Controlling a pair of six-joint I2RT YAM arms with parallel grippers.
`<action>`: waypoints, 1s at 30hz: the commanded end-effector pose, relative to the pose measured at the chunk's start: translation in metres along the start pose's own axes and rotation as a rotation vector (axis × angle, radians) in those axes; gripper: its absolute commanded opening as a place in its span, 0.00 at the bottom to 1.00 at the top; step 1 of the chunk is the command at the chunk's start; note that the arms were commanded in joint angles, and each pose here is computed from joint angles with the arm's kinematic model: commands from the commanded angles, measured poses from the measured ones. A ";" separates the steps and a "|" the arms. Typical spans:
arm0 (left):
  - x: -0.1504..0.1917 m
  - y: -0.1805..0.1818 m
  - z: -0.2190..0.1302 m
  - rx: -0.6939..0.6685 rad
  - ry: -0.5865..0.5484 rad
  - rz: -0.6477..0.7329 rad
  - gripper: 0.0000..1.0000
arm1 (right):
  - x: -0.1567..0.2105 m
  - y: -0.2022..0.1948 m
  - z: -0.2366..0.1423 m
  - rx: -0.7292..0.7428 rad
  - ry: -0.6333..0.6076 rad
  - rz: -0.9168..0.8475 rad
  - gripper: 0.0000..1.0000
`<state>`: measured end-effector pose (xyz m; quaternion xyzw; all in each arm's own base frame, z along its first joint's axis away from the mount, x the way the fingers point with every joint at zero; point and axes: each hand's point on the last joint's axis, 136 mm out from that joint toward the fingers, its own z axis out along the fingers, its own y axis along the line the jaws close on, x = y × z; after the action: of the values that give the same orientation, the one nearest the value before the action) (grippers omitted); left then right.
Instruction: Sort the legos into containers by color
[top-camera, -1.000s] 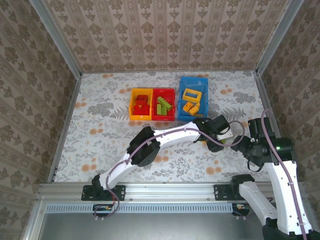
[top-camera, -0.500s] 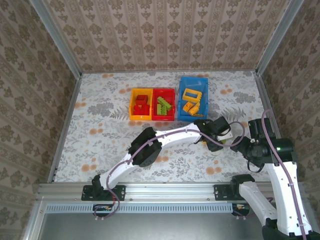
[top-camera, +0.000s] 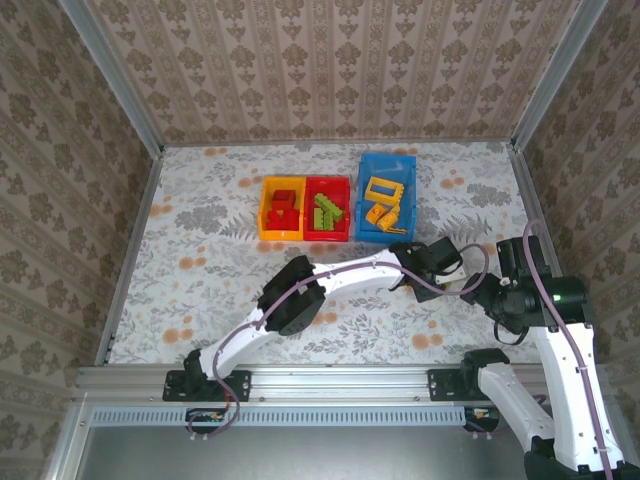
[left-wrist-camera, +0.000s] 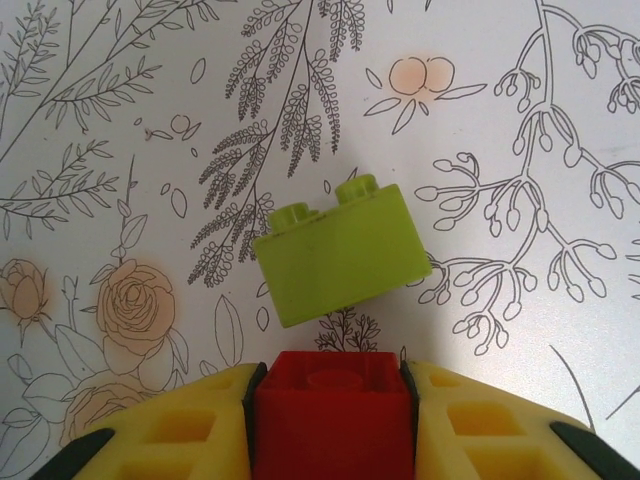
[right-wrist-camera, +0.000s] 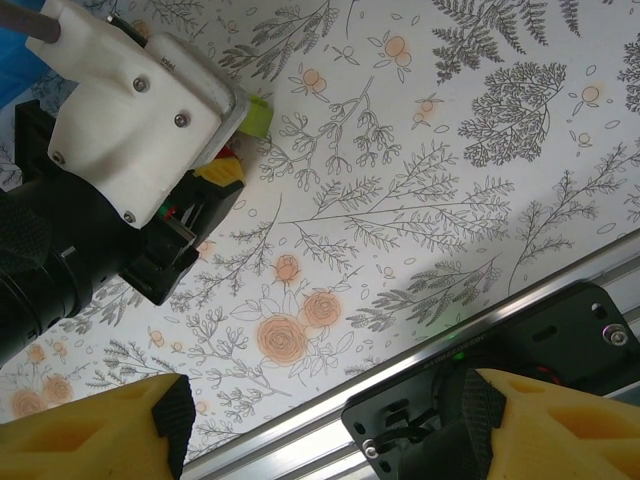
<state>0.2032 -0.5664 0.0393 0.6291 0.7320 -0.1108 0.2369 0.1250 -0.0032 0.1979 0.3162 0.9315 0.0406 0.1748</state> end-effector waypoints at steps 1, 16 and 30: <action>0.006 -0.004 -0.010 -0.037 0.043 0.029 0.27 | 0.002 0.006 0.002 -0.030 0.018 0.014 0.74; -0.027 0.070 -0.125 -0.113 -0.166 -0.286 0.22 | -0.020 0.058 -0.019 -0.297 -0.088 -0.130 0.69; 0.153 0.226 -0.225 -0.364 -0.076 -0.874 0.22 | 0.012 0.239 -0.014 -0.729 -0.107 -0.590 0.67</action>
<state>0.3549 -0.3317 0.1891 0.2712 0.9034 -0.1086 0.3138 0.2210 0.1600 0.2318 0.0070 0.9219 0.2765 0.2713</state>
